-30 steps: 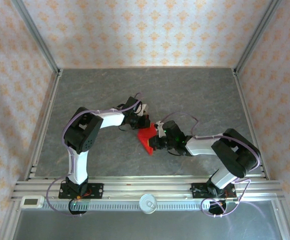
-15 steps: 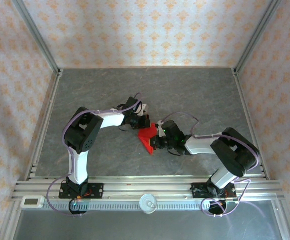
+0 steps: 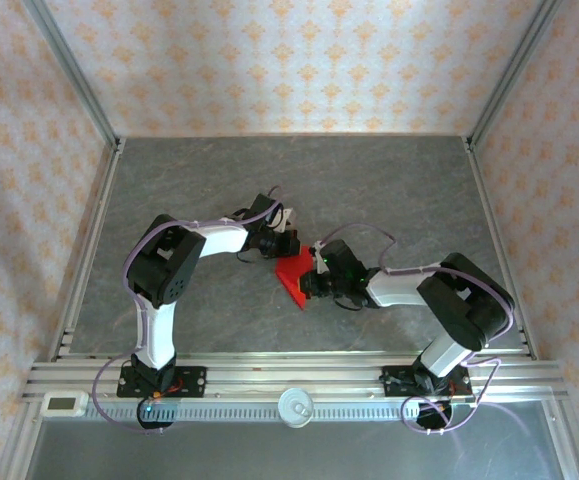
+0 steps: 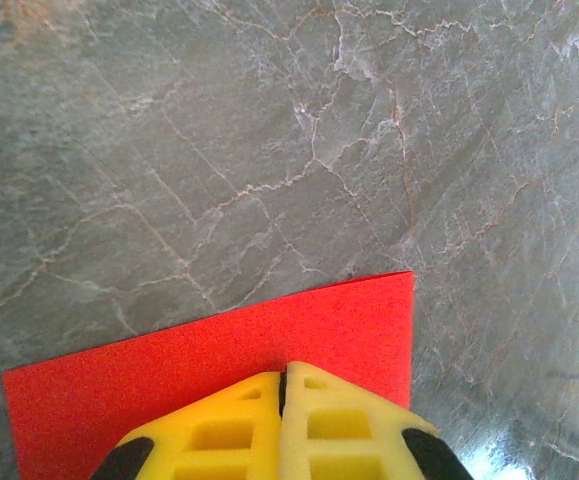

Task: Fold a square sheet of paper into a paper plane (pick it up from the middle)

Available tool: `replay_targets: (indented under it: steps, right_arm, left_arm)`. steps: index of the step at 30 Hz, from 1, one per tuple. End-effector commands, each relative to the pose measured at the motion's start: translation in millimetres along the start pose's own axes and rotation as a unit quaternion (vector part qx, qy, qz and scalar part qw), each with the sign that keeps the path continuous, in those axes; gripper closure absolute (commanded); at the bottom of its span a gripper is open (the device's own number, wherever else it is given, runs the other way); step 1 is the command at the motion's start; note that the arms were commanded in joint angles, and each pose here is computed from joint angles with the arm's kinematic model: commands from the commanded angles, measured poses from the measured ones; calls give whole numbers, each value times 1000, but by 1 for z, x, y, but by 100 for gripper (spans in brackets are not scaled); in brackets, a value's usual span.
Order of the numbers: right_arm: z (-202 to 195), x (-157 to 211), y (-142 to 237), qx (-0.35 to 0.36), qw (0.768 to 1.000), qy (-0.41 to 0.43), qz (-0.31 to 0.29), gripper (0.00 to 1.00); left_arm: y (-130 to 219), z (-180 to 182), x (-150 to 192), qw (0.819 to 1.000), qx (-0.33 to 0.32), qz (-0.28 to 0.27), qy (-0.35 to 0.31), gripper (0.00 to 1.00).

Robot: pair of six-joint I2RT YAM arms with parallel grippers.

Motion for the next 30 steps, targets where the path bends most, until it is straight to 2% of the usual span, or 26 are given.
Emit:
replay_targets:
  steps: [1, 30]
  right_arm:
    - [0, -8, 3, 10, 1000, -5, -14, 99]
    - [-9, -5, 5, 32, 999, -8, -15, 99]
  left_arm:
    - [-7, 21, 35, 997, -49, 52, 23, 95]
    - [-8, 22, 37, 997, -48, 58, 22, 95]
Point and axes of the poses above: each hand's point on the last joint's axis, 136 mm out from that joint toward the fingers, its own y axis back along the fingers, its own z axis along the line the jaws close on, x = y × z, the point moved 3 cm from there along y, back along the fingers, and after that the axes turned 14 degrees about -y, right-handed, at the moved point
